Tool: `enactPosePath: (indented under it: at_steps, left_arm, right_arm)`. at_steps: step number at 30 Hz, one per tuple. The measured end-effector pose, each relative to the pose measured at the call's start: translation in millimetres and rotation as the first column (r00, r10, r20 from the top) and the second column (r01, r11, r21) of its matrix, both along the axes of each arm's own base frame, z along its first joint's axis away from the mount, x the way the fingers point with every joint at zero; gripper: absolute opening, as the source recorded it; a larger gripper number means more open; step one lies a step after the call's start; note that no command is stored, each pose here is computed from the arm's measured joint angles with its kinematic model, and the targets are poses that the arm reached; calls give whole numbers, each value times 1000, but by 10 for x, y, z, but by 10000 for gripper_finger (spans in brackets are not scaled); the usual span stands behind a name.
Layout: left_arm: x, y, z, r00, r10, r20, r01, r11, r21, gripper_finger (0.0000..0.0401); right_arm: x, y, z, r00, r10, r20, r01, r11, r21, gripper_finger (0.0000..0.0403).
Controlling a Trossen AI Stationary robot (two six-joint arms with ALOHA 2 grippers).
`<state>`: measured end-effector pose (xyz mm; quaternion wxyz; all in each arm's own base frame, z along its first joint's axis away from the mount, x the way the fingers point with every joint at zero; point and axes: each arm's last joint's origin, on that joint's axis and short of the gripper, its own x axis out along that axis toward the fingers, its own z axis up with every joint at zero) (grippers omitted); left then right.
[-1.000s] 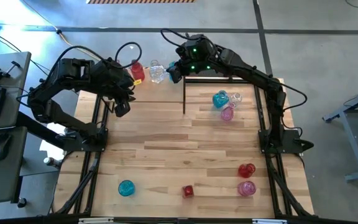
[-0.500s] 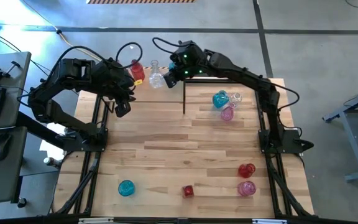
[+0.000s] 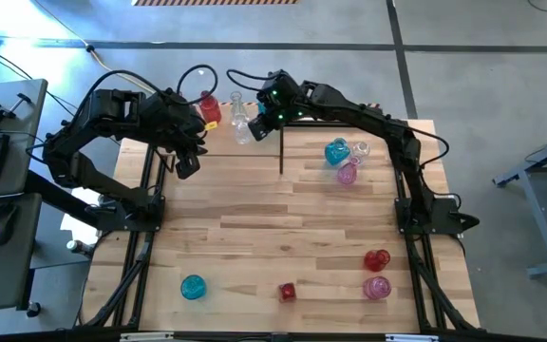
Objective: Sort vases onto shelf
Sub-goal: Put the bottom transparent vase on the shelf aligned with the other transparent vase
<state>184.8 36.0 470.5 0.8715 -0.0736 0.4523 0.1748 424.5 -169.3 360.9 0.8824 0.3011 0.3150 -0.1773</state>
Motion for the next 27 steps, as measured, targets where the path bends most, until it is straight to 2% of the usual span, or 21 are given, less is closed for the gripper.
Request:
enactPosePath:
  at_steps: [6,13,27]
  left_arm:
    - [-3,13,2,1000,28,-5,-27,999,39,104]
    - [67,67,-27,999,50,-16,-49,998,41,104]
    - [198,266,-118,992,104,-70,-101,994,41,104]
  right_arm:
    - [-23,7,-26,999,-5,-35,5,1000,10,0]
    - [-18,2,-119,996,-5,-93,6,1000,17,0]
    - [-9,-22,-127,996,-14,-93,13,1000,-11,0]
